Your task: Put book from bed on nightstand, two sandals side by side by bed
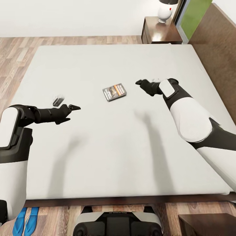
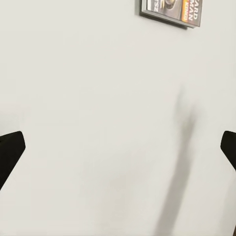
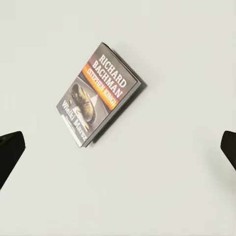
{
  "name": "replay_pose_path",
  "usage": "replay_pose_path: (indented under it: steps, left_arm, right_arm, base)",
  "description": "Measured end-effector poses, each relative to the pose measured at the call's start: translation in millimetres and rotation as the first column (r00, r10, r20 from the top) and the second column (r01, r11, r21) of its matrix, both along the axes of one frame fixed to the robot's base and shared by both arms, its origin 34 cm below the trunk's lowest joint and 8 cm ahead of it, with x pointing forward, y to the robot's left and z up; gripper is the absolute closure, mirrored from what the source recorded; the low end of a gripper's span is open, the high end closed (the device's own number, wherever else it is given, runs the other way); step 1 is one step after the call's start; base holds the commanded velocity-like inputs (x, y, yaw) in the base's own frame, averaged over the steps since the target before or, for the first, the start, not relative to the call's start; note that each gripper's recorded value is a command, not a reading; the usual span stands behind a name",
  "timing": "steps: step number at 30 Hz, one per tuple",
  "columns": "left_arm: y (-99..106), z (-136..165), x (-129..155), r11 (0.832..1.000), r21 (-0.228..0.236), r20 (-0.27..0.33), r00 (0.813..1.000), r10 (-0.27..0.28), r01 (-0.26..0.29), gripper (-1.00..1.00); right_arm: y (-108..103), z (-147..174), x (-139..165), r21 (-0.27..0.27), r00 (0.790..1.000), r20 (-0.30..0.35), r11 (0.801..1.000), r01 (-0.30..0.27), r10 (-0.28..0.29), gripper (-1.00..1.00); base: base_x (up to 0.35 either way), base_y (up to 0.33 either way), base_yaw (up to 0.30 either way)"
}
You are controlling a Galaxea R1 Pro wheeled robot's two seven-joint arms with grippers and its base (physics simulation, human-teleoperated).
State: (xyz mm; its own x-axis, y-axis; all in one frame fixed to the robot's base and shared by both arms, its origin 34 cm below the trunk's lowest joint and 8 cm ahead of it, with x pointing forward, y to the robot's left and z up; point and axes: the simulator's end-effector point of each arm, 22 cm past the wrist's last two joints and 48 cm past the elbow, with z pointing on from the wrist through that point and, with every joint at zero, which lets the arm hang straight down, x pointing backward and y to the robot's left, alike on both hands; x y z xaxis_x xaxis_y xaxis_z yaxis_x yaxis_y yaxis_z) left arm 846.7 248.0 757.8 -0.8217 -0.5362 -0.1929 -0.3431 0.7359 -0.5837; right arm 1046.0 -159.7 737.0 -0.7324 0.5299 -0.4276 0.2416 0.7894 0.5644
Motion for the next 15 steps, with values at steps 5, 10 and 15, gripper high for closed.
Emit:
replay_pose_path:
  steps: [5,10,15]
  left_arm:
    - [-0.1,-4.7,-0.9,1.0,-0.001,-0.005,1.0,-0.001,0.001,-1.0]
    - [0.0,-9.9,-2.0,1.0,-0.001,-0.012,1.0,-0.001,0.001,-1.0]
    - [0.0,-14.8,-3.0,1.0,-0.001,-0.018,1.0,-0.001,0.001,-1.0]
  right_arm:
    - [0.2,-7.4,-1.7,0.001,1.0,-0.008,1.0,0.0,0.0,-1.0]
    - [0.4,-15.2,-3.6,0.002,1.0,-0.017,1.0,-0.001,0.001,-1.0]
    - [0.4,-22.5,-5.4,0.002,1.0,-0.026,1.0,-0.001,0.001,-1.0]
  base:
    - [0.0,0.0,0.0]
    - [0.0,0.0,0.0]
    - [0.0,0.0,0.0]
